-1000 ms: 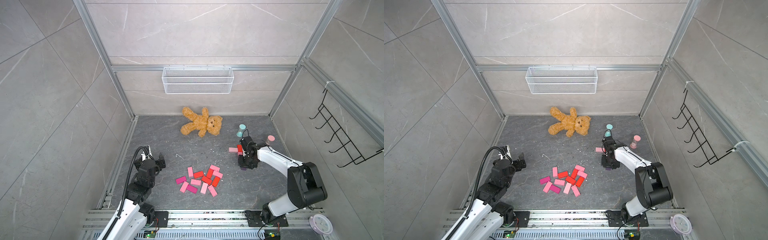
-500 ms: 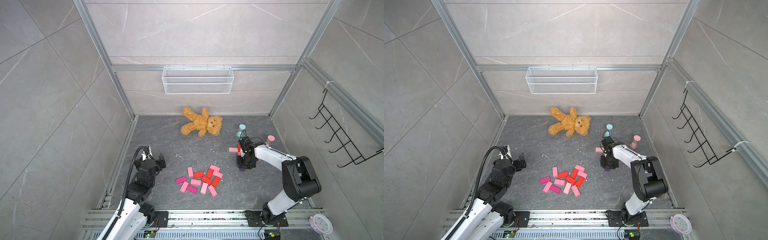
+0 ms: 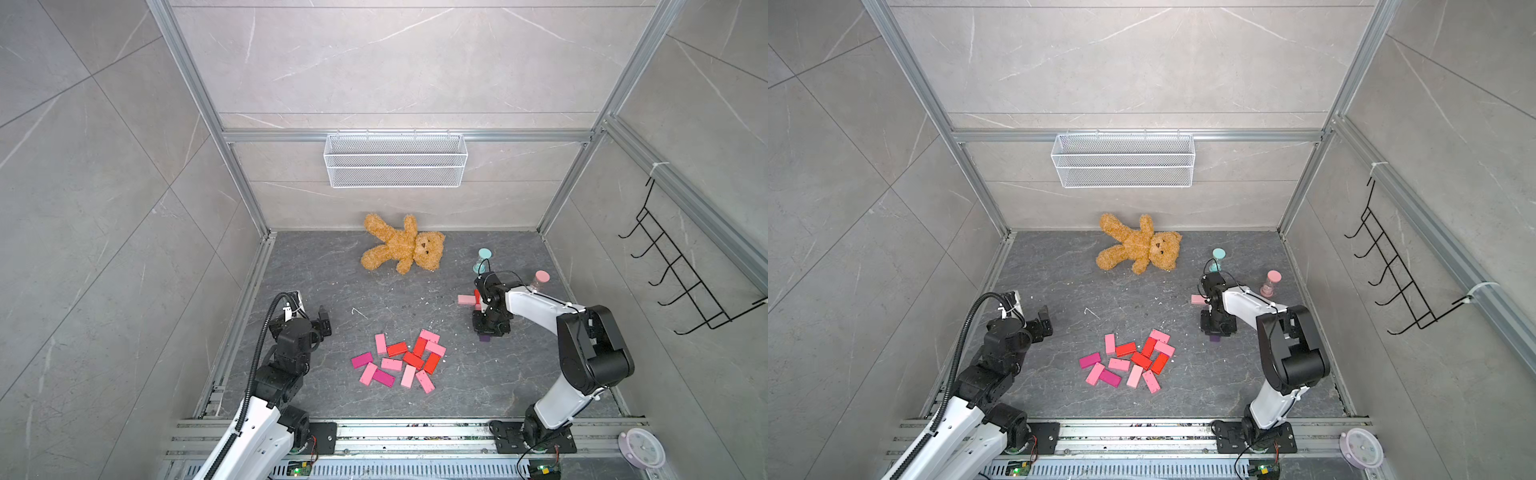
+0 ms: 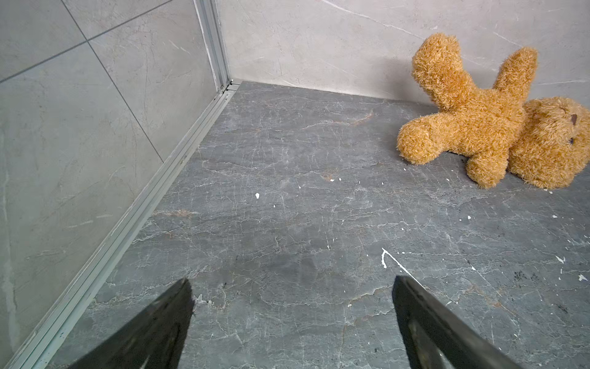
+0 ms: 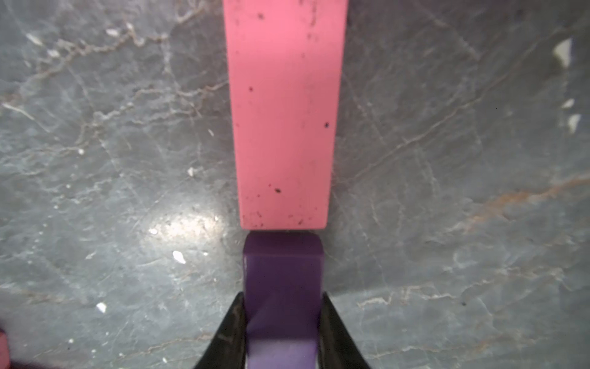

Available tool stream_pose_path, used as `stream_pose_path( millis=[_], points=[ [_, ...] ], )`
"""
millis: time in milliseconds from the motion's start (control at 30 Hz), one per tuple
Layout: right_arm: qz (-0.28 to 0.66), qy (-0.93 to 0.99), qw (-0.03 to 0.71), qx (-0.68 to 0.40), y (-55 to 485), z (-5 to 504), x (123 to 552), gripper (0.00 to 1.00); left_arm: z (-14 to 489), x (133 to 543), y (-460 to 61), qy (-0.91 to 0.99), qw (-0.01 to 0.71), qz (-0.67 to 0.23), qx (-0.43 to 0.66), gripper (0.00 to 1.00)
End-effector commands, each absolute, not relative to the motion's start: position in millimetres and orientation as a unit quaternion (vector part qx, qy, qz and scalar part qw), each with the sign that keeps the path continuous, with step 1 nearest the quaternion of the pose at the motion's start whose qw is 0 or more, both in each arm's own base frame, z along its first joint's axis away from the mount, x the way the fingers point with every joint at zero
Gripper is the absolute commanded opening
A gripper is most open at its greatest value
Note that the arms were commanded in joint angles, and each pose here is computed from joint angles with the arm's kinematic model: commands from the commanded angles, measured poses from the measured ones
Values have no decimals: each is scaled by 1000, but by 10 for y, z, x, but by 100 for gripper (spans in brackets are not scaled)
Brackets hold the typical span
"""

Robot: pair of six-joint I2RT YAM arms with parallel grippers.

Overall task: Assemble the letter t with building blocks
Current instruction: Assemble the building block at the center of the board.

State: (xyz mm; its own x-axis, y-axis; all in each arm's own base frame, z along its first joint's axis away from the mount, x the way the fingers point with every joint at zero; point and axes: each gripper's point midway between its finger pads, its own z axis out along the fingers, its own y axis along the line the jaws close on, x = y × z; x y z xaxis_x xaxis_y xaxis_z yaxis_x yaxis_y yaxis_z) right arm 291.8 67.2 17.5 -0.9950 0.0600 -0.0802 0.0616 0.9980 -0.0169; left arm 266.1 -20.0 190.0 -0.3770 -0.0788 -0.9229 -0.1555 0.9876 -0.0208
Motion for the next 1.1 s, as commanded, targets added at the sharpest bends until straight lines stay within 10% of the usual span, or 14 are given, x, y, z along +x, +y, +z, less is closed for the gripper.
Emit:
stream_pose_path(
  millis=[0,1067],
  points=[
    [-23,999,36,27,614,139,2951,23,2103,2670,-220,817,572,24,-73,100],
    [-7,998,44,37,670,117,3020,28,2097,2660,-212,817,571,26,-74,100]
  ],
)
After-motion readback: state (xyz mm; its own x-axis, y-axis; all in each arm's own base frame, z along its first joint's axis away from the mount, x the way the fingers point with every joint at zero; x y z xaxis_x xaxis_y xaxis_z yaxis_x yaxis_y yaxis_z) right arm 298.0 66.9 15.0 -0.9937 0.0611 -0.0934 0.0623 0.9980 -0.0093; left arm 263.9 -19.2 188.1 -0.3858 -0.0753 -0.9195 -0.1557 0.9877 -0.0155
